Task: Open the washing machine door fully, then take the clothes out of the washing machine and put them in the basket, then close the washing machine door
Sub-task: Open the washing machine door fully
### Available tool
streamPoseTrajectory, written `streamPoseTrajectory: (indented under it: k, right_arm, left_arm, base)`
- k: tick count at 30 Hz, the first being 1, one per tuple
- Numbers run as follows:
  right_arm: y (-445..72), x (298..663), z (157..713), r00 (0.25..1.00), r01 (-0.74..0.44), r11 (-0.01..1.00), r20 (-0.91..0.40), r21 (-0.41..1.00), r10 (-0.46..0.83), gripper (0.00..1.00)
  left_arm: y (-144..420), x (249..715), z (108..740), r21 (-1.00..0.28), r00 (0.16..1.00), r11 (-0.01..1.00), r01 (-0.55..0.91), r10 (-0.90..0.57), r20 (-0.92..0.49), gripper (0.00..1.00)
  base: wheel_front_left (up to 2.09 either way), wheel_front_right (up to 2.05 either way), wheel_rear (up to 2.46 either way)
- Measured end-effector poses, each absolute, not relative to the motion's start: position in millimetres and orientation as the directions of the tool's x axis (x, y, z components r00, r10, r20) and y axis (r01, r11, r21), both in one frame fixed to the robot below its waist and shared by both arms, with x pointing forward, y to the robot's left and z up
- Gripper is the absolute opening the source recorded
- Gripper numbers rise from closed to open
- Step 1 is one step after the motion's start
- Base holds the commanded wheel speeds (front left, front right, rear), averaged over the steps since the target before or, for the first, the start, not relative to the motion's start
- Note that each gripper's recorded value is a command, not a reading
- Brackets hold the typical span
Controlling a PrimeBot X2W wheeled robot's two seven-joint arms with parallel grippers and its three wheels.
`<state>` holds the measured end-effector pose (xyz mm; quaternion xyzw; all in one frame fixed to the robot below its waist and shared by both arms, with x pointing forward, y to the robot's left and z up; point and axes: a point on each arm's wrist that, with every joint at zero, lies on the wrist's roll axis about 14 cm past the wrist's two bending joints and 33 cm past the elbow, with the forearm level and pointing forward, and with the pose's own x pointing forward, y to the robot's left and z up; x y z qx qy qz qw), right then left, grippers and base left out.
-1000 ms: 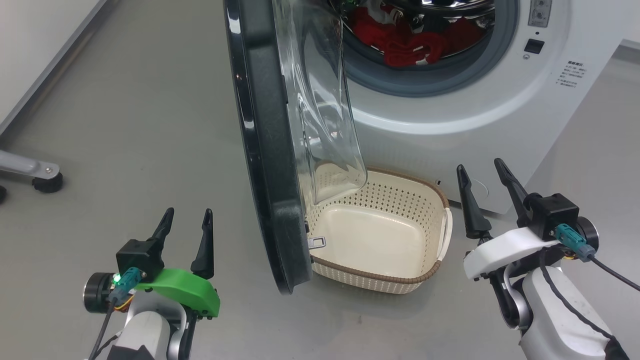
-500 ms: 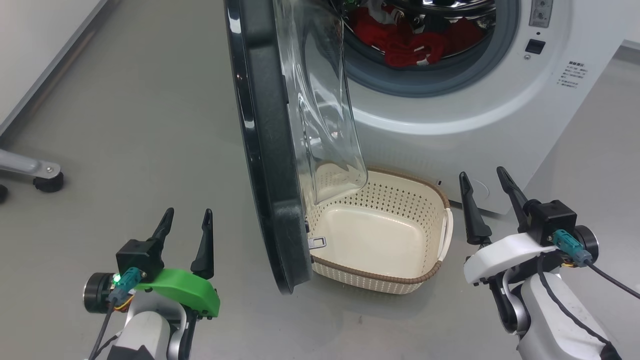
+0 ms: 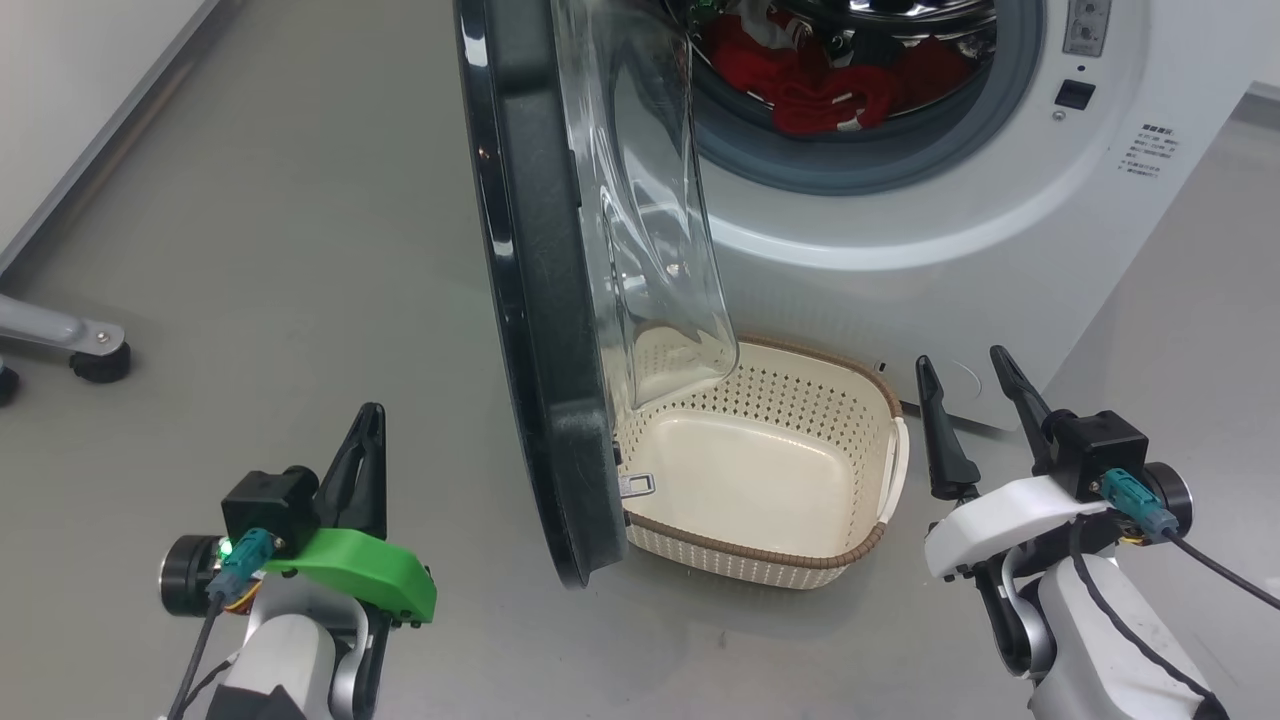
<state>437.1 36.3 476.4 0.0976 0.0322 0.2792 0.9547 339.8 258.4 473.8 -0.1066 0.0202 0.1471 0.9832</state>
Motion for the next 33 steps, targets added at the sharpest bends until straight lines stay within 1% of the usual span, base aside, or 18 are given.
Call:
streamPoseTrajectory:
  k: [4, 9, 14, 20, 23, 27, 33]
  right_arm:
    - [37, 437, 476, 0.841, -0.528, 0.823, -0.006, 0.208, 0.541, 1.0]
    - [36, 438, 477, 0.842, -0.527, 0.825, -0.005, 0.204, 0.539, 1.0]
    - [35, 439, 478, 0.843, -0.527, 0.826, -0.001, 0.199, 0.538, 1.0]
    - [35, 438, 481, 0.842, -0.53, 0.825, 0.005, 0.196, 0.54, 1.0]
    - [35, 436, 482, 0.842, -0.531, 0.824, 0.007, 0.196, 0.54, 1.0]
    - [35, 431, 480, 0.838, -0.535, 0.822, 0.0, 0.195, 0.545, 1.0]
    - [33, 430, 482, 0.84, -0.533, 0.824, 0.003, 0.193, 0.543, 1.0]
  left_arm:
    - [263, 343, 489, -0.21, 0.955, 0.932, -0.295, 0.297, -0.022, 0.0]
    - [273, 346, 524, -0.216, 0.942, 0.929, -0.301, 0.325, 0.087, 0.0]
    - [280, 348, 573, -0.201, 0.913, 0.935, -0.292, 0.335, 0.234, 0.0]
    - [274, 343, 639, -0.168, 0.853, 0.954, -0.25, 0.299, 0.428, 0.0]
    - [264, 337, 664, -0.151, 0.825, 0.966, -0.209, 0.257, 0.504, 0.0]
    - [239, 330, 693, -0.125, 0.792, 0.985, -0.115, 0.167, 0.587, 0.0]
    - [193, 323, 713, -0.08, 0.762, 0.995, 0.059, 0.007, 0.647, 0.0]
  base:
    - [0.0, 0.0, 0.0]
    - [0.0, 0.0, 0.0]
    - [0.0, 0.0, 0.0]
    - [0.0, 0.0, 0.0]
    - [0.0, 0.0, 0.0]
    - [0.0, 0.0, 0.0]
    - [0.0, 0.0, 0.0]
